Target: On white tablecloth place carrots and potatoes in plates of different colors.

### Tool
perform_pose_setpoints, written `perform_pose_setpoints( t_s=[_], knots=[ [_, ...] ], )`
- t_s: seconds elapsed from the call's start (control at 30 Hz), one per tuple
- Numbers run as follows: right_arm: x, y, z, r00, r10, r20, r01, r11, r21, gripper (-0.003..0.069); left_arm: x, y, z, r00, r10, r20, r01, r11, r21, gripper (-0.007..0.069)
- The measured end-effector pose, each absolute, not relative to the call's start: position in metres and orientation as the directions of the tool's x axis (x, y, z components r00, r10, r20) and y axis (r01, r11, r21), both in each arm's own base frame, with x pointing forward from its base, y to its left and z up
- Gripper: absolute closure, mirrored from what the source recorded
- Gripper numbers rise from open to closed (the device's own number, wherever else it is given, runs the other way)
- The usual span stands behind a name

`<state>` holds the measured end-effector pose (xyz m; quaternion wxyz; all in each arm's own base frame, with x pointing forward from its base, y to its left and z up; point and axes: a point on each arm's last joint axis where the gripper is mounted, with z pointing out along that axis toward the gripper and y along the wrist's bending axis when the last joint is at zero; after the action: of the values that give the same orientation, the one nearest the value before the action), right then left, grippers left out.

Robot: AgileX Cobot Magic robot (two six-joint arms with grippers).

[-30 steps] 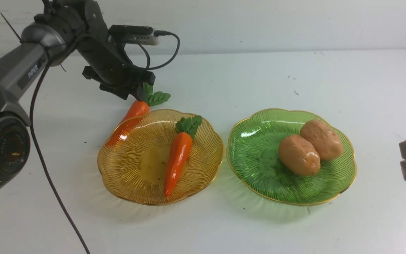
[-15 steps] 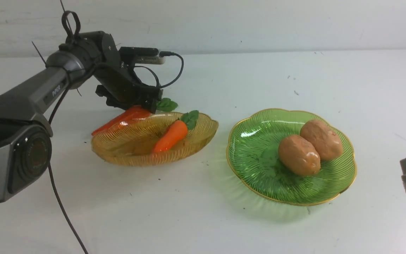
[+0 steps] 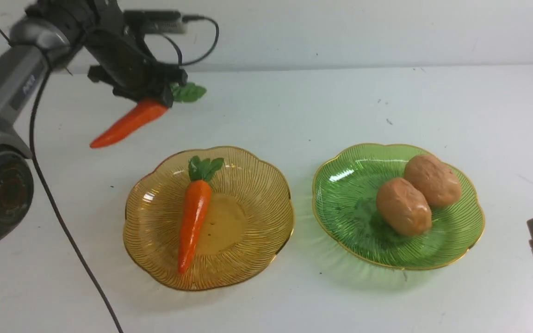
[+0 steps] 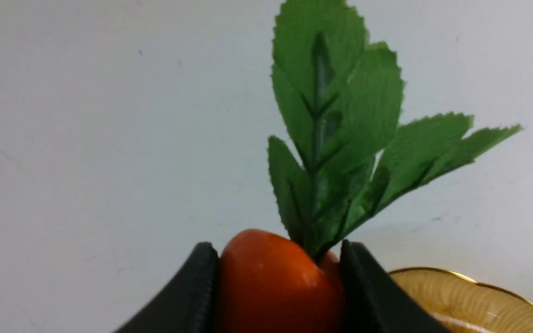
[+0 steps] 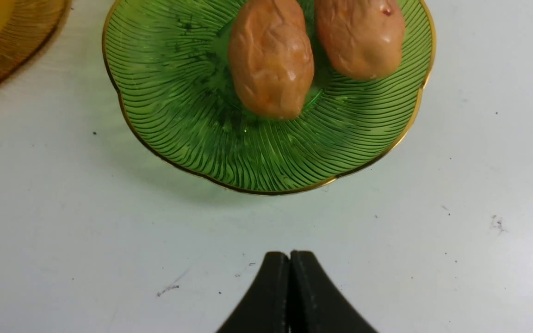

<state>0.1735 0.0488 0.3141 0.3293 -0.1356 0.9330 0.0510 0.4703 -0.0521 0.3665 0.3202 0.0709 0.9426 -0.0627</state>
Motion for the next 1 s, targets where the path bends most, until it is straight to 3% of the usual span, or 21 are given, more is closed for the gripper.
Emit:
perform_pose_setpoints(
  t_s=[0.1, 0.17, 0.33, 0.43, 0.63, 0.73, 0.83, 1.0],
  knots=[
    [0.174, 0.048, 0.314, -0.744, -0.227, -0.628, -0.289, 0.957, -0.005, 0.0674, 0.446, -0.054, 0.387, -0.784, 0.075, -0.616, 0.178, 0.978, -0.107, 0.0371],
    [0.174, 0.048, 0.314, -0.743, -0.232, -0.628, -0.289, 0.957, -0.011, 0.0674, 0.427, -0.06, 0.378, -0.832, 0.066, -0.551, 0.176, 0.973, -0.15, 0.0372],
    [0.174, 0.048, 0.314, -0.742, -0.235, -0.628, -0.289, 0.957, -0.016, 0.0674, 0.388, -0.076, 0.302, -0.972, -0.004, -0.237, 0.047, 0.976, -0.211, 0.0373],
    [0.174, 0.048, 0.314, -0.742, -0.235, -0.628, -0.289, 0.957, -0.016, 0.0674, 0.38, -0.088, 0.264, -0.988, -0.059, -0.145, -0.026, 0.976, -0.218, 0.0368],
    [0.176, 0.048, 0.316, -0.718, -0.228, -0.657, -0.288, 0.957, -0.018, 0.0674, 0.398, -0.128, 0.228, -0.971, -0.112, -0.211, -0.044, 0.953, -0.301, 0.0269],
    [0.177, 0.048, 0.317, -0.713, -0.227, -0.664, -0.288, 0.957, -0.018, 0.0674, 0.404, -0.136, 0.221, -0.963, -0.152, -0.222, -0.065, 0.933, -0.355, 0.0139],
    [0.177, 0.048, 0.317, -0.712, -0.227, -0.665, -0.288, 0.957, -0.018, 0.0674, 0.409, -0.139, 0.235, -0.957, -0.145, -0.25, -0.039, 0.922, -0.386, 0.0025],
    [0.177, 0.048, 0.317, -0.712, -0.228, -0.665, -0.288, 0.957, -0.019, 0.0674, 0.416, -0.137, 0.262, -0.95, -0.071, -0.303, 0.045, 0.932, -0.359, 0.0038]
  ],
)
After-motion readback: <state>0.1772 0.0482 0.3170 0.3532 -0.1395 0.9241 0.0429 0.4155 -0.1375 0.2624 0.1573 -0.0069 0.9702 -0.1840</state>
